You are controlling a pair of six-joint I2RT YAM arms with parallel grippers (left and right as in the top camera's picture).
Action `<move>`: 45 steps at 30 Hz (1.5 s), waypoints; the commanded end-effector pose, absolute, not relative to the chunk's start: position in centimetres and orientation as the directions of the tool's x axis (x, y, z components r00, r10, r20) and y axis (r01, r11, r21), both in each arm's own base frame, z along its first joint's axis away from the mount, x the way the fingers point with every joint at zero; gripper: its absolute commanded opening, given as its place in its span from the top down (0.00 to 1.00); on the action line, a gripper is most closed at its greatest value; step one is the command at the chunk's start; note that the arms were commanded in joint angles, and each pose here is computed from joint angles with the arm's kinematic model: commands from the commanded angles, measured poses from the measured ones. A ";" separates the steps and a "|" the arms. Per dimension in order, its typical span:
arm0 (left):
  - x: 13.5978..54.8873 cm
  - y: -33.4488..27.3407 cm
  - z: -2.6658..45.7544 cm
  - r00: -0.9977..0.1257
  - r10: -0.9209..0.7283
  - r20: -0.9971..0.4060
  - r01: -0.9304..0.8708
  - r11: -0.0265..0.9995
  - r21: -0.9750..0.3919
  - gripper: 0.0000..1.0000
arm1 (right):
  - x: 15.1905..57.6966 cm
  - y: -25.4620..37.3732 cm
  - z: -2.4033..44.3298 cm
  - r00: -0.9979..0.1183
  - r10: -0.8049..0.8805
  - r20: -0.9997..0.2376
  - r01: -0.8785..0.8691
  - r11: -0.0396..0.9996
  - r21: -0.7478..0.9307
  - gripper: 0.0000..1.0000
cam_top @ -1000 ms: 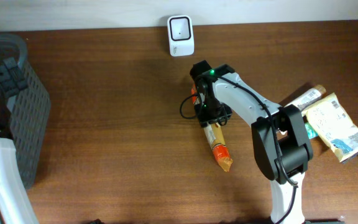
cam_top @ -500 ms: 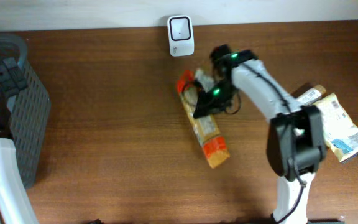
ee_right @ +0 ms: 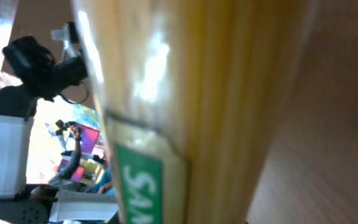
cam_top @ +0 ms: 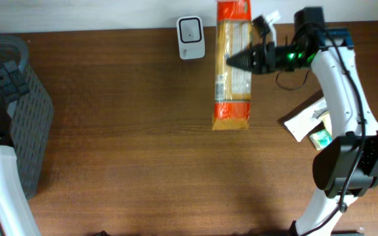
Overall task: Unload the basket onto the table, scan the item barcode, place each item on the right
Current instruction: 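Lift the spaghetti pack and hold it at the scanner, then carry the spaghetti pack right and lay it on the pile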
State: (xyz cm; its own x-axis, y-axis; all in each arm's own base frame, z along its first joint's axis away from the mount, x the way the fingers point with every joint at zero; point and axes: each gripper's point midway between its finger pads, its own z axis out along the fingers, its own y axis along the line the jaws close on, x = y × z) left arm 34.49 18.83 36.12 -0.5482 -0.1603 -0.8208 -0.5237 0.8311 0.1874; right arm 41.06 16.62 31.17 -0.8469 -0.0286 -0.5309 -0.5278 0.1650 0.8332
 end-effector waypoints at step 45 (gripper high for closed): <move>34.5 19.0 36.4 -0.550 -0.149 -0.821 -0.522 0.829 0.199 0.01 | 64.8 28.5 21.5 -0.065 -0.950 -0.305 -0.254 0.312 -0.916 0.96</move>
